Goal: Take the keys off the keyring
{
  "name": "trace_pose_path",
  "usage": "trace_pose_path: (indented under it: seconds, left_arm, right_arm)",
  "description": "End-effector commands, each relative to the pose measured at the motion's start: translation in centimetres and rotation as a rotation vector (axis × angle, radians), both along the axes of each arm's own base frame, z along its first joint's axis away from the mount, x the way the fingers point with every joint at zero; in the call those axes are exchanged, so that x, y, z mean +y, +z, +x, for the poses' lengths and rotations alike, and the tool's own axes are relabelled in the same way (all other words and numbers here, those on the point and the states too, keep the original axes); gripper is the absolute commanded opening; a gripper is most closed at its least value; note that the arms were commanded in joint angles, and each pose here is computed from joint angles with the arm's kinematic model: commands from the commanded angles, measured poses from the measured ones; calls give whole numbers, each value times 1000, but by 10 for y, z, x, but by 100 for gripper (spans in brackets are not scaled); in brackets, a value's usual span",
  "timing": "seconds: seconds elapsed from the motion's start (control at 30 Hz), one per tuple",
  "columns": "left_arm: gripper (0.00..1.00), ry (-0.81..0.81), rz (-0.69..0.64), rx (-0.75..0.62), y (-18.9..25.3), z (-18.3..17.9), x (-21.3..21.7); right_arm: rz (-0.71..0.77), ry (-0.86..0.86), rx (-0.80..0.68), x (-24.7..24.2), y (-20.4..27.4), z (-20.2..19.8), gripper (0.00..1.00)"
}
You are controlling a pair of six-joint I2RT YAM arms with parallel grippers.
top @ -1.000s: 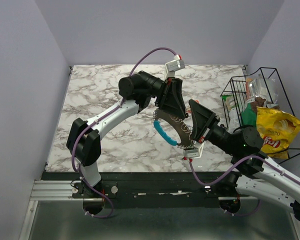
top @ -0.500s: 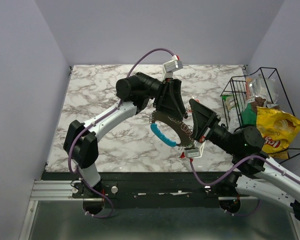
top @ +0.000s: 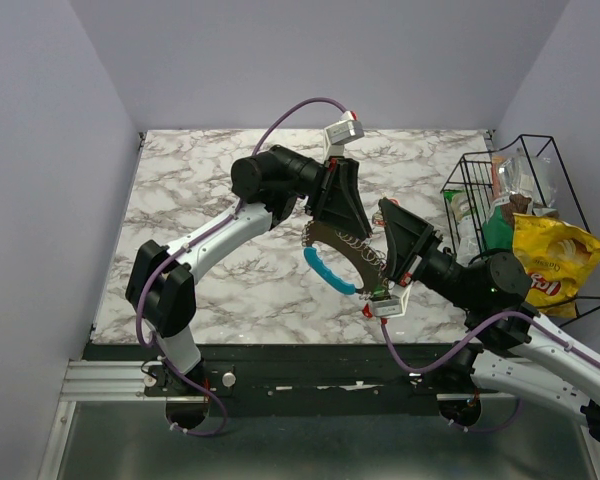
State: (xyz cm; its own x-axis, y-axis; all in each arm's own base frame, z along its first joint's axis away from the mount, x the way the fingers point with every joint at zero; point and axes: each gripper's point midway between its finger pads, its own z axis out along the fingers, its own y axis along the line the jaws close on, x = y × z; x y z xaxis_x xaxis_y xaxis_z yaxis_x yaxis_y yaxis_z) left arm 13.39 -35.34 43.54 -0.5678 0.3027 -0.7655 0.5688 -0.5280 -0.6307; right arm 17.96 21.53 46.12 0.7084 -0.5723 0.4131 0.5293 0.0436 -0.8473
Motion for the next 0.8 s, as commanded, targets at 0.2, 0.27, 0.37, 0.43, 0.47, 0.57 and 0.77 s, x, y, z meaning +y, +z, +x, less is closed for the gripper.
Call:
trace_pose_path:
  seconds: [0.2, 0.27, 0.37, 0.43, 0.47, 0.57, 0.77]
  left_arm:
    - [18, -108, -108, -446, -25, -39, 27]
    - [16, -109, -100, -441, -25, -39, 28]
    - [8, -112, -86, -429, -28, -38, 27]
    - [3, -113, -79, -421, -28, -38, 27]
    - [2, -115, -78, -420, -29, -39, 27]
    - [3, -114, -72, -415, -28, -39, 28]
    - [0, -102, -61, -410, -26, -39, 34]
  right_arm:
    - [-70, -428, -418, -54, 67, -3, 1]
    - [-73, -433, -420, -54, 68, -3, 1]
    - [-79, -435, -423, -53, 68, -2, 1]
    - [-76, -438, -426, -54, 70, -2, 1]
    - [-80, -440, -425, -53, 70, -1, 1]
    - [-84, -446, -431, -52, 70, -1, 1]
    - [-37, -425, -403, -51, 70, 2, 1]
